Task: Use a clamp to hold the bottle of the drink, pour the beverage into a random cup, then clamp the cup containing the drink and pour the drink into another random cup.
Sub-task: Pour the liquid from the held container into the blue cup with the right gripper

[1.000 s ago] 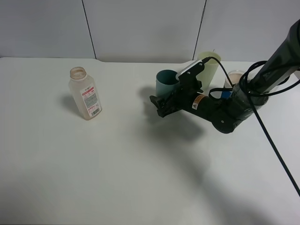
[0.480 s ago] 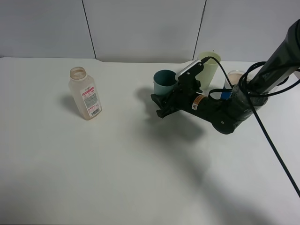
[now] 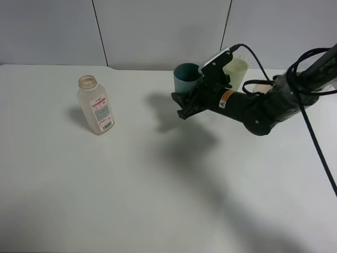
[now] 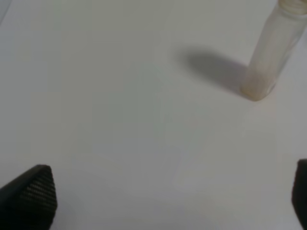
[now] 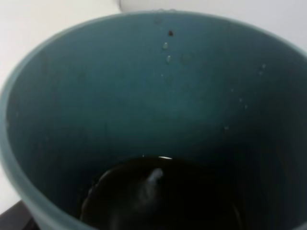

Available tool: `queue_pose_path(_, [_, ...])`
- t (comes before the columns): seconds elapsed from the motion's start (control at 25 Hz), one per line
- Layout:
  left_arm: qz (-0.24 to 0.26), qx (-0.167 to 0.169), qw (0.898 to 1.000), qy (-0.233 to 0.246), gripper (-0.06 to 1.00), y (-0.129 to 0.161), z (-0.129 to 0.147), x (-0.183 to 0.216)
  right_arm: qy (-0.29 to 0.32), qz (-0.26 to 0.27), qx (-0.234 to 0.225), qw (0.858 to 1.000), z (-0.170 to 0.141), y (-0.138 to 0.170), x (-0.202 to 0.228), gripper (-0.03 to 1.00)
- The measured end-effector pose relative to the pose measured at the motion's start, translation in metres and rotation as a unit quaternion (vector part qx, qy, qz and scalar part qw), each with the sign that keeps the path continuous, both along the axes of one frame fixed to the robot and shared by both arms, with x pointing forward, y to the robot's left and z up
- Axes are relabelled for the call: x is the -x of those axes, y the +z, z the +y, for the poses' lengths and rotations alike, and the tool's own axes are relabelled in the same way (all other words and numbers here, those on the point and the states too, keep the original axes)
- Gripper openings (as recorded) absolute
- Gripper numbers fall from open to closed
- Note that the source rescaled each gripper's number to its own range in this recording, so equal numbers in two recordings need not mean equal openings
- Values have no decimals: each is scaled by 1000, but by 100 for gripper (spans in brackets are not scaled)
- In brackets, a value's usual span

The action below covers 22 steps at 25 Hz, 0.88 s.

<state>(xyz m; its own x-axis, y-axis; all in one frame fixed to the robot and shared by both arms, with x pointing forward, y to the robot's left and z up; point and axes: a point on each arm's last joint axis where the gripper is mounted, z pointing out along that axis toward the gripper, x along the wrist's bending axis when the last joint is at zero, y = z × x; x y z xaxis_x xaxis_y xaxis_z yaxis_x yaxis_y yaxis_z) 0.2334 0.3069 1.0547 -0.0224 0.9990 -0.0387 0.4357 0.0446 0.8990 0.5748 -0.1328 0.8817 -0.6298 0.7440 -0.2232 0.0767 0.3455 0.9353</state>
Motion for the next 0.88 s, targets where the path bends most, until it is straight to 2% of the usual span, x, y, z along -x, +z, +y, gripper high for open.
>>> queue_pose_path(0.52, [0, 0, 1000, 0, 100, 0, 0, 0, -43, 3, -35, 998, -12, 100, 14, 0])
queue_pose_path(0.88, [0, 0, 1000, 0, 100, 0, 0, 0, -97, 14, -23, 995, -42, 139, 23, 0])
